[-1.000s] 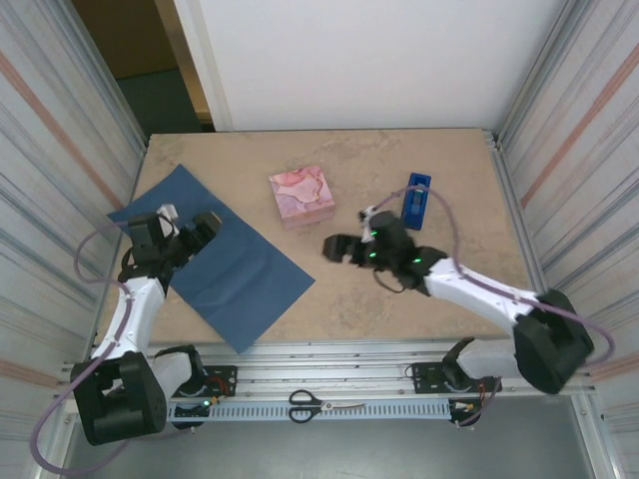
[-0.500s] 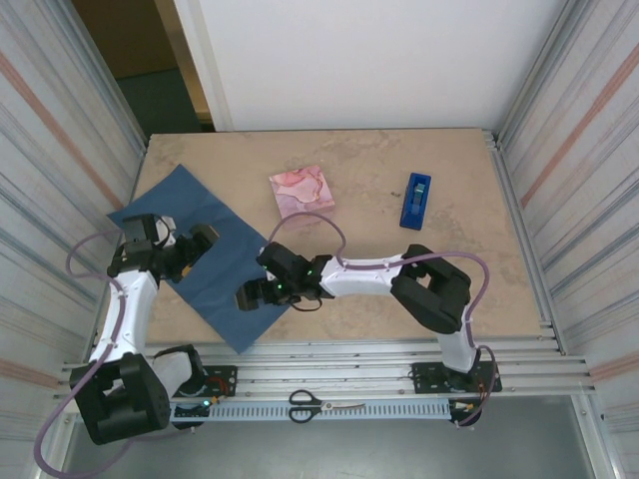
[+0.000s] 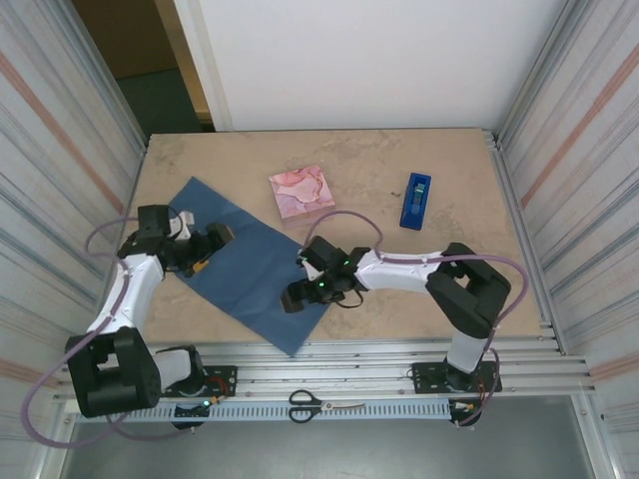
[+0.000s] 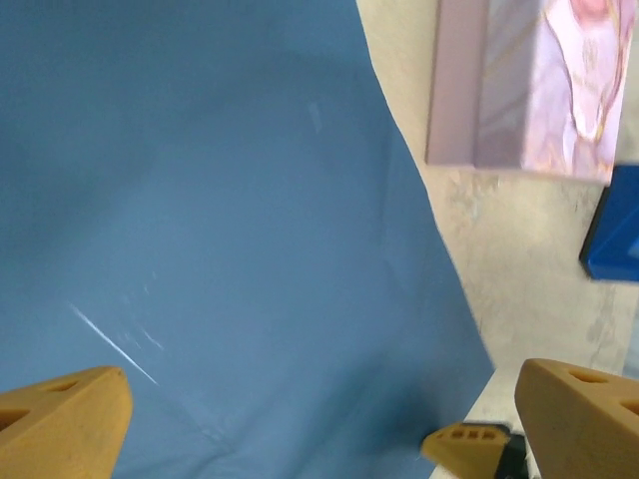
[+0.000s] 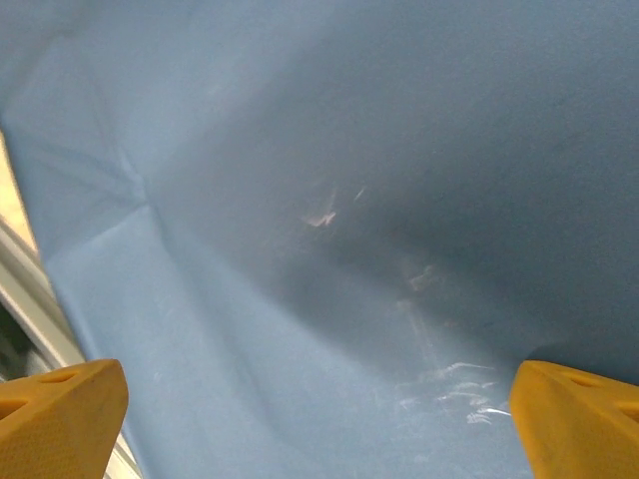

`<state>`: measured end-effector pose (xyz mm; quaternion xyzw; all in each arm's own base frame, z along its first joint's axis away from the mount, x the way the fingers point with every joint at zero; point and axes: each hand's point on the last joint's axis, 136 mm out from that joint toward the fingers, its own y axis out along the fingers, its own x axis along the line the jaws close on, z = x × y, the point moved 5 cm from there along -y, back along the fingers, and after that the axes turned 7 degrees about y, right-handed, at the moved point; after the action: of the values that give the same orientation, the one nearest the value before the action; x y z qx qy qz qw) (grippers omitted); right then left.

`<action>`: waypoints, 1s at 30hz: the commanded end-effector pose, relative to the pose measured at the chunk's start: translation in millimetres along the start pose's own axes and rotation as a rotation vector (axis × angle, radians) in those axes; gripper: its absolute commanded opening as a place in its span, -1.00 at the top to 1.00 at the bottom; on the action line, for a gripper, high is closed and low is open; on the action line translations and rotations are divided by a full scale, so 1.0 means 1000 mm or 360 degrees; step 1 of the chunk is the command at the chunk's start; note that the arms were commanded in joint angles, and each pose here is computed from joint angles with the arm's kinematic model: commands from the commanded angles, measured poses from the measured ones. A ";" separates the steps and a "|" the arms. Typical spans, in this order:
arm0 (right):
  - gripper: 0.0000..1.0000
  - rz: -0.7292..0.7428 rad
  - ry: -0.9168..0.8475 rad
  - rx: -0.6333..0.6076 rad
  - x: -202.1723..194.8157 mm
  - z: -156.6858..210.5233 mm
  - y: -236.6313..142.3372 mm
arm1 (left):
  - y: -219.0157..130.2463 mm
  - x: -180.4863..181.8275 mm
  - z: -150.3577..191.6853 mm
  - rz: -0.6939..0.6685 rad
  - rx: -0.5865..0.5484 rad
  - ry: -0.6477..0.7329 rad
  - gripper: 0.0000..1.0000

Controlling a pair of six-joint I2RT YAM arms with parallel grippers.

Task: Wrap the gift box in paper

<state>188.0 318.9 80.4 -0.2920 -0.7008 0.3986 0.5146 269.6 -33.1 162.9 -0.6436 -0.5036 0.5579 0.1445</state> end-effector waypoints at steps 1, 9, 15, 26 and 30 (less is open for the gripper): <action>-0.96 0.0236 -0.0014 0.0182 -0.059 0.018 -0.023 | 0.013 -0.020 -0.007 0.0034 0.0074 0.0153 -0.97; -0.98 0.0479 0.0326 0.0011 -0.133 -0.014 -0.056 | 0.064 -0.023 -0.019 -0.0058 0.0332 0.0168 -0.94; -0.98 0.0374 0.0420 -0.0282 -0.109 -0.044 -0.084 | 0.072 -0.011 0.003 -0.0103 0.0402 0.0107 -0.91; -1.00 0.0126 0.0732 -0.0351 -0.076 -0.011 -0.059 | 0.059 0.007 0.040 -0.0144 0.0318 -0.0102 -0.91; -0.99 0.0216 0.0785 -0.0299 -0.097 0.009 -0.054 | 0.060 0.014 0.057 -0.0145 0.0366 -0.0146 -0.91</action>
<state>212.1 218.3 79.4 -0.4575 -0.5892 0.2994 0.5949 253.8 -68.5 95.3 -0.5802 -0.4714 0.6233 0.2293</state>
